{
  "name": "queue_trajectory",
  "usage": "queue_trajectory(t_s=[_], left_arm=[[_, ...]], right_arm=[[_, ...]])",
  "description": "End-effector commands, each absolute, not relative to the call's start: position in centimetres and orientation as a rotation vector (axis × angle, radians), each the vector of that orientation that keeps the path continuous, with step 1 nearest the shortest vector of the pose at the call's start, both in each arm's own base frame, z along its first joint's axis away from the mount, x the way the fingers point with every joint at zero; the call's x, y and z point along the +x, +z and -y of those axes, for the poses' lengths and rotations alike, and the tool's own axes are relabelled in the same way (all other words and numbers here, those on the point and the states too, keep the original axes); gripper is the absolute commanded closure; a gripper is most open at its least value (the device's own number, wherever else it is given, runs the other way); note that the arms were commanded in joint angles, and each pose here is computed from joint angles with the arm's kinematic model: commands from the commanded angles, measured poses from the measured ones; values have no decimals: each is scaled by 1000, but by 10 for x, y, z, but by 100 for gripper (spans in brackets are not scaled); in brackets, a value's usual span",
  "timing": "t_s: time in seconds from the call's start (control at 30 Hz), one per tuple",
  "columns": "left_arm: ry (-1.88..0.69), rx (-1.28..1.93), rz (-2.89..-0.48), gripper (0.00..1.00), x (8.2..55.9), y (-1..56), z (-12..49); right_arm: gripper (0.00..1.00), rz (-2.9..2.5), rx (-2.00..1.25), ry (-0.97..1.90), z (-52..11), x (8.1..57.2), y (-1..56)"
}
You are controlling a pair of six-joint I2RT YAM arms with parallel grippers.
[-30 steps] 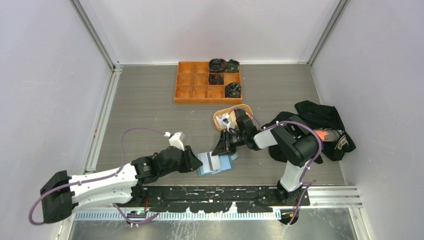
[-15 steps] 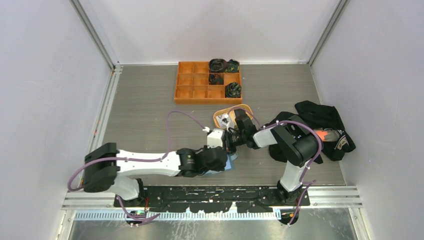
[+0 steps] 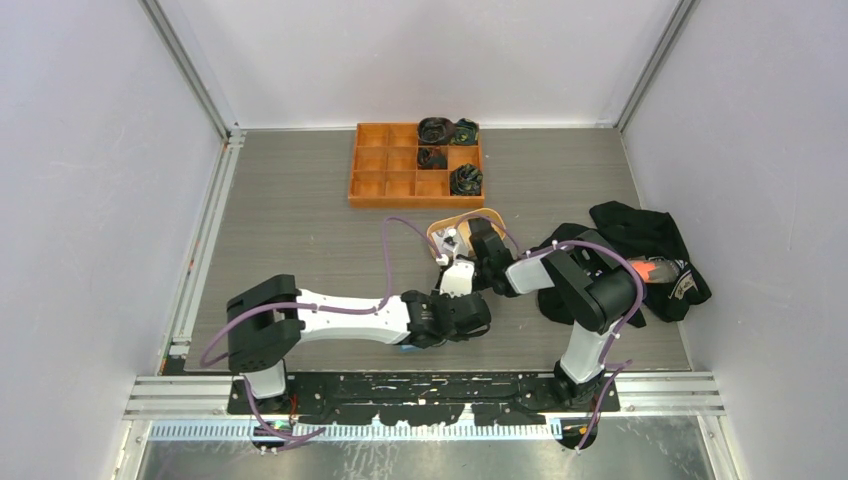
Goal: Put the credit cards into the card holder
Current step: Insert the credit card into the card holder.
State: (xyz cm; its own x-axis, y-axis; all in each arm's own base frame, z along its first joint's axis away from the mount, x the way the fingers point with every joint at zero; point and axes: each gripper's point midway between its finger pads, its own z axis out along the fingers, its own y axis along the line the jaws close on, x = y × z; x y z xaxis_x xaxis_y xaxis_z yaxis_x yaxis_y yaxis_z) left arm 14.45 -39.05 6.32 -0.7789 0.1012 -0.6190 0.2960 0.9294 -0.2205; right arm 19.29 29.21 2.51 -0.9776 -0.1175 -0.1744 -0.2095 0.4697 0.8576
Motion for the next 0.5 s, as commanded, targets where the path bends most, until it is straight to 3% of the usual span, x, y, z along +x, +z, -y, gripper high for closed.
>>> queue_trajectory(t_s=[0.0, 0.47], left_arm=[[-326, 267, -2405, 91, 156, 70, 388], [-342, 279, -2426, 87, 151, 55, 381]], right_arm=[[74, -2613, -328, 1508, -295, 199, 22], [73, -2657, -332, 1492, -293, 197, 15]])
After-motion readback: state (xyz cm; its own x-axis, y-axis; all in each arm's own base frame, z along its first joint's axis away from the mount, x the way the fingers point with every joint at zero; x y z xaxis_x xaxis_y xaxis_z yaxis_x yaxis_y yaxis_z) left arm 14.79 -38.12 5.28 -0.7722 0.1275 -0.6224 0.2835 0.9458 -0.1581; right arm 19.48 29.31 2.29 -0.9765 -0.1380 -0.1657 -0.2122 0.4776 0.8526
